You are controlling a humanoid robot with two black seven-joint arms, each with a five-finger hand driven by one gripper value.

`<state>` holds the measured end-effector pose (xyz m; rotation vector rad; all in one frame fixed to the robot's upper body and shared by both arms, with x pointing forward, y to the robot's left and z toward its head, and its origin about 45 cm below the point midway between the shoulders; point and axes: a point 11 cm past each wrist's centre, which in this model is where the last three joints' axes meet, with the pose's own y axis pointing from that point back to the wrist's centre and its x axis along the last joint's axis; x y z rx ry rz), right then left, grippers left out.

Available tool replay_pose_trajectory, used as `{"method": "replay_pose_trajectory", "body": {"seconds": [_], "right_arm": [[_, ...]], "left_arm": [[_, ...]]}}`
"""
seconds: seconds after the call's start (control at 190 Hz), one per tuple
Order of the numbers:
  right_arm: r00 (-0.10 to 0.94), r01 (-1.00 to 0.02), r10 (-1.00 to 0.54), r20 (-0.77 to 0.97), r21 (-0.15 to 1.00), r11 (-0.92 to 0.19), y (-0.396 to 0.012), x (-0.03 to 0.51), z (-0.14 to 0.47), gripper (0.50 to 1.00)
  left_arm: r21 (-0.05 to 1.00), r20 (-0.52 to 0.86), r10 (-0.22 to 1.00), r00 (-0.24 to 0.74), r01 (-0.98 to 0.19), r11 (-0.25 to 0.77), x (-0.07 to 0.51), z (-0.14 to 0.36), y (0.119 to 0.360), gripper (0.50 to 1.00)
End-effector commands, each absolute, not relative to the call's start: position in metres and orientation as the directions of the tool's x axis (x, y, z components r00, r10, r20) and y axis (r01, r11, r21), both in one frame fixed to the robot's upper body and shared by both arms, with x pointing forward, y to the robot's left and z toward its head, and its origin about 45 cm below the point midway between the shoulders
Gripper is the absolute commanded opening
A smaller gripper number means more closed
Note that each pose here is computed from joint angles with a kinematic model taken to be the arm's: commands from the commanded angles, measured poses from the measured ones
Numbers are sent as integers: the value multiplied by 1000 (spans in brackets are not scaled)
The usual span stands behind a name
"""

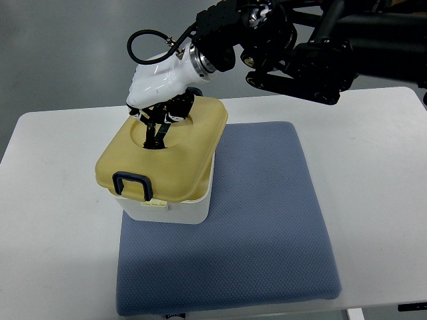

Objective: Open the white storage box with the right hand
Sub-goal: 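Lift the yellow lid up off the white box with the right hand, then carry the lid beside the box and lower it onto the blue mat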

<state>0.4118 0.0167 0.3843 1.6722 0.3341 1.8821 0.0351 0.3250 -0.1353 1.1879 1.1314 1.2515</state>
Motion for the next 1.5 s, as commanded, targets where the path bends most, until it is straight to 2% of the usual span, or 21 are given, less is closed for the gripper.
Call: {"method": "replay_pose_trajectory", "body": {"seconds": [0.0, 0.416, 0.679, 1.105, 1.3, 1.495], "right_arm": [[-45, -257, 578, 815, 549, -795, 18, 410, 388, 500], [-71, -322, 549, 833, 502, -803, 2, 423, 430, 500], [-52, -395, 537, 842, 476, -785, -31, 438, 454, 500], [192, -555, 582, 790, 577, -599, -133, 472, 437, 500], [321, -589, 565, 760, 627, -509, -182, 481, 408, 500], [408, -611, 531, 743, 654, -446, -226, 487, 380, 500]], "left_arm": [[997, 30, 999, 15, -69, -29, 35, -135, 324, 1000], [997, 31, 999, 15, -69, -30, 35, -135, 325, 1000], [997, 31, 999, 15, -67, -30, 34, -135, 325, 1000], [997, 30, 999, 15, -67, -29, 34, -135, 324, 1000], [997, 28, 999, 15, -67, -27, 34, -135, 324, 1000], [997, 28, 999, 15, -69, -27, 34, -135, 324, 1000]]}}
